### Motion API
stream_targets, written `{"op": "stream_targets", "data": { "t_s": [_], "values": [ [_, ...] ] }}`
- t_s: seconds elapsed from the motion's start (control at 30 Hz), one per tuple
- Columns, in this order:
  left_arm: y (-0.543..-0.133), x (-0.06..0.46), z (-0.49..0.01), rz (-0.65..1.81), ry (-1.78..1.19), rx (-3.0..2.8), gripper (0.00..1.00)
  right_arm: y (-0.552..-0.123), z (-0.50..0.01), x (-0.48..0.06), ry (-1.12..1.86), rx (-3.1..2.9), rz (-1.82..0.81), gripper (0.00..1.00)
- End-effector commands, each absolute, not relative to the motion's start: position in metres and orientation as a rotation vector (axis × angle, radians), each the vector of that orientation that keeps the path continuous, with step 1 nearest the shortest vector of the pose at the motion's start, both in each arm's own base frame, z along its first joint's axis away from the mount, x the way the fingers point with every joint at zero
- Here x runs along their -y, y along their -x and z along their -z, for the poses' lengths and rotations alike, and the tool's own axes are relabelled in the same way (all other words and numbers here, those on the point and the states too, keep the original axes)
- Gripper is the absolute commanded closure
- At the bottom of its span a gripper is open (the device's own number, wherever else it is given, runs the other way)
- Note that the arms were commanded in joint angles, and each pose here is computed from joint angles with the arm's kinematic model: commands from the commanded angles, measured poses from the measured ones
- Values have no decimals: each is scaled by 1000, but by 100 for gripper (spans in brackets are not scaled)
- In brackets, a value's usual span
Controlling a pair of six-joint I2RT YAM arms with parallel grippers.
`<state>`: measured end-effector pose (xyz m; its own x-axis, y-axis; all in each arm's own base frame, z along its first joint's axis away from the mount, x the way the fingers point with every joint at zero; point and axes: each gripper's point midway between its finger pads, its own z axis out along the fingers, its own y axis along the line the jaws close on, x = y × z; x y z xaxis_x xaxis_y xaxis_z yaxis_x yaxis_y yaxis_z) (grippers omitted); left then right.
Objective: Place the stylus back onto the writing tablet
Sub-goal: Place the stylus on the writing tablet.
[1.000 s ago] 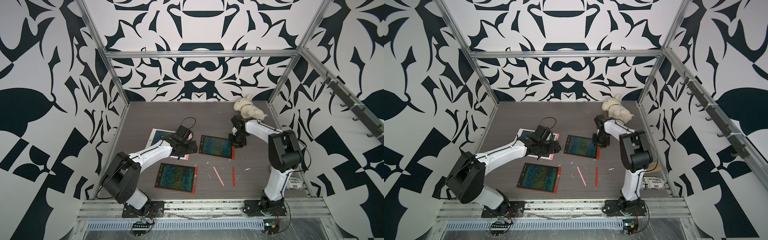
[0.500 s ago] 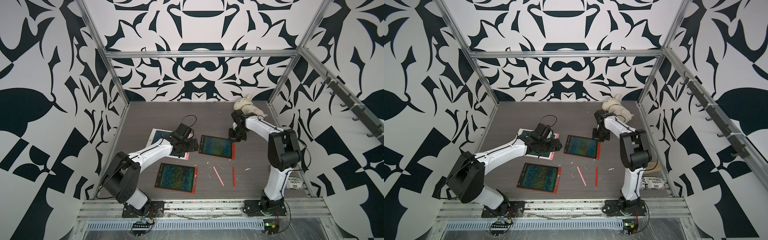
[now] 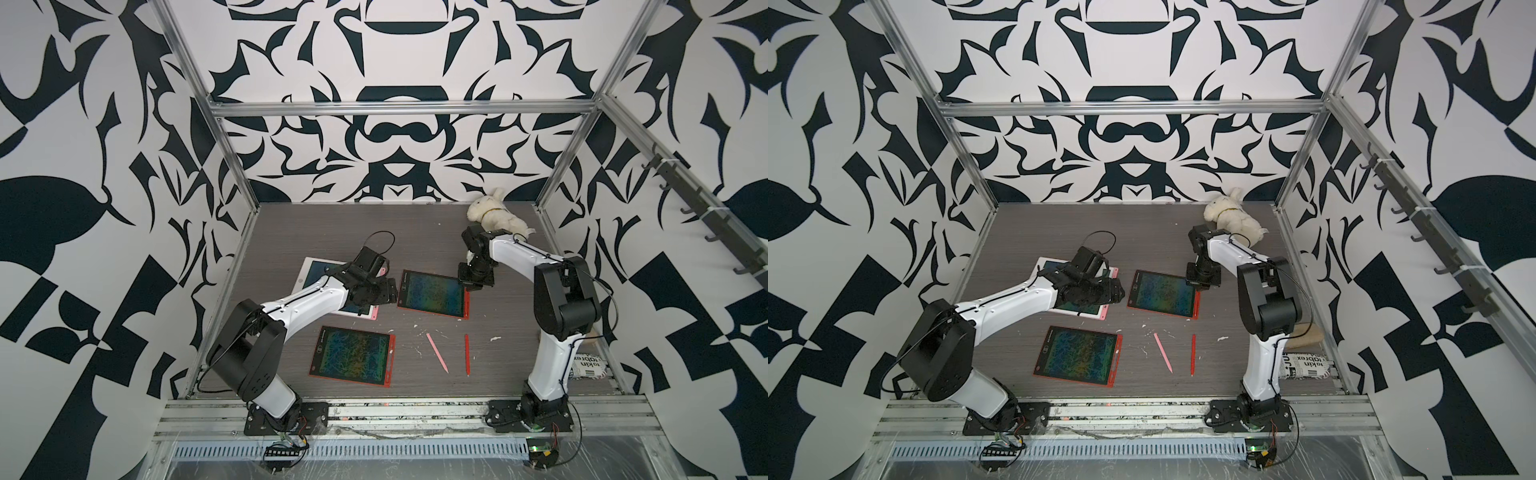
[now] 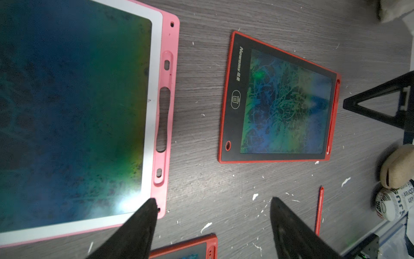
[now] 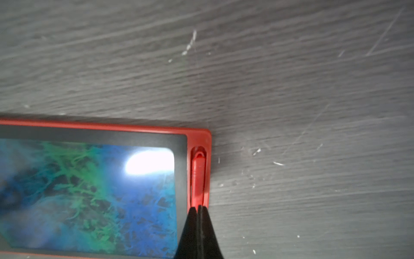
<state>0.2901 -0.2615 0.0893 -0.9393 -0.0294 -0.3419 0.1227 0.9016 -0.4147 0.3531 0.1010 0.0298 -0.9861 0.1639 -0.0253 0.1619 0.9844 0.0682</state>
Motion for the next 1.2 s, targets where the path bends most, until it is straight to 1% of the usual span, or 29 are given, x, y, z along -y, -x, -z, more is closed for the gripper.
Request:
{"op": "stream_targets", "data": {
  "t_s": [0.0, 0.23, 0.37, 0.57, 0.6, 0.77, 0.83, 0.93, 1.17],
  "values": [
    [-289, 268, -91, 641, -90, -2730, 19, -345, -20, -94, -267, -3130, -21, 100],
    [-288, 271, -90, 653, -95, -2721, 19, -332, -2, -80, -245, -3169, 257, 100],
    [-287, 274, -89, 653, -103, -2725, 19, -328, 3, -78, -262, -3171, 311, 100],
    [-285, 273, -88, 649, -101, -2727, 19, -334, -20, -75, -291, -3107, 308, 100],
    [-285, 272, -87, 649, -100, -2729, 19, -337, -27, -69, -292, -3074, 353, 100],
    [-286, 273, -88, 650, -96, -2727, 19, -344, -48, -75, -312, -3018, 274, 100],
    [-285, 273, -87, 651, -96, -2728, 19, -344, -53, -84, -318, -3020, 189, 100],
    [-284, 272, -86, 648, -97, -2731, 19, -345, -58, -88, -321, -3010, 139, 100],
    [-284, 272, -86, 650, -95, -2729, 19, -344, -58, -97, -315, -3022, 65, 100]
  ]
}}
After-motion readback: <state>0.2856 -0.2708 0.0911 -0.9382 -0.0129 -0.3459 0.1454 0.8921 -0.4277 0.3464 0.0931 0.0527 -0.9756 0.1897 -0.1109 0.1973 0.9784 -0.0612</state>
